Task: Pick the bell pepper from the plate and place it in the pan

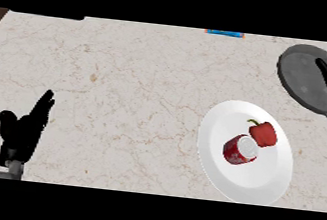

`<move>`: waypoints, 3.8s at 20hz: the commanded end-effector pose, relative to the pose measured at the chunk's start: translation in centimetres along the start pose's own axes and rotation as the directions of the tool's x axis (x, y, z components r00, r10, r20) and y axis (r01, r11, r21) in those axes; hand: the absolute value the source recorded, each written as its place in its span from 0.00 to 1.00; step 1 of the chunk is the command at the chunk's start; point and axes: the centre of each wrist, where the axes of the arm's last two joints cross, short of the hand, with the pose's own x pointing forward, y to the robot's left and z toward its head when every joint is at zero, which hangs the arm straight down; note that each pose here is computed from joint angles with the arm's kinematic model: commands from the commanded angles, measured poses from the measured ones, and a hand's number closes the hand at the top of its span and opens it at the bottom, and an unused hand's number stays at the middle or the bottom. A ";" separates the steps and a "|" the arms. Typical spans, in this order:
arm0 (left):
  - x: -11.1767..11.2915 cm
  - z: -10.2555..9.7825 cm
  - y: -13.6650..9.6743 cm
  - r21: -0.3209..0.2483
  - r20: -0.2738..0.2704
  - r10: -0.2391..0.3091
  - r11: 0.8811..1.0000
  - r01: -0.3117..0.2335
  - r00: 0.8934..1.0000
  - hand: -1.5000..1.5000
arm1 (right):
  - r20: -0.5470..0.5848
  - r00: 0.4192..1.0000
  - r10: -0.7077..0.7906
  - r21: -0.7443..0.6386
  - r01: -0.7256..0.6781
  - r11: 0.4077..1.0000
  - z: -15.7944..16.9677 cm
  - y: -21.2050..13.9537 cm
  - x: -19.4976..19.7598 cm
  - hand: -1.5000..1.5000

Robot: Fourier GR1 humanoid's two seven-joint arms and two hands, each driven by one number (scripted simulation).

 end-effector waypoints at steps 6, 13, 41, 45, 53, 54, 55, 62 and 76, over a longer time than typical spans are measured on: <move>8.3 0.0 -1.2 -0.074 0.291 0.106 0.993 -0.088 0.951 0.50 | 0.117 0.911 -0.396 0.531 0.280 0.800 -5.0 2.7 2.5 1.00; 10.2 -0.8 -3.4 -0.103 0.243 0.161 0.985 -0.139 0.957 0.50 | 0.169 0.985 0.018 0.454 -0.094 0.886 0.4 -11.7 -0.5 0.00; 11.4 -1.5 -3.2 -0.097 0.222 0.158 0.985 -0.140 0.962 0.50 | 0.514 0.566 0.645 0.749 -0.662 -0.017 -6.2 -4.7 2.1 0.00; 11.7 -1.2 -2.7 -0.105 0.230 0.163 0.984 -0.142 0.959 0.50 | 0.558 0.562 0.610 0.733 -0.678 -0.047 -5.2 -5.7 2.0 0.00; 10.2 -1.1 -3.0 -0.077 0.220 0.165 0.986 -0.151 0.961 0.50 | 0.663 0.375 0.648 0.598 -0.786 -0.156 -4.4 -4.4 2.3 0.00; 9.6 -1.6 -3.3 -0.081 0.233 0.173 0.984 -0.158 0.957 0.50 | 0.661 0.351 0.663 0.579 -0.801 -0.153 -4.7 -3.6 3.8 0.00; 10.0 -0.4 -2.7 -0.072 0.222 0.147 0.988 -0.134 0.964 0.50 | 0.665 0.354 0.658 0.583 -0.796 -0.161 -2.9 -3.5 2.2 0.00; 10.3 -1.1 -3.1 -0.070 0.230 0.142 0.989 -0.130 0.963 0.50 | 0.660 0.389 0.643 0.595 -0.793 -0.130 -3.7 0.0 4.9 0.00; 12.2 -1.4 -2.9 -0.079 0.218 0.172 0.984 -0.158 0.961 0.50 | 0.609 0.354 0.709 0.622 -0.769 -0.150 -1.9 1.6 -0.2 0.00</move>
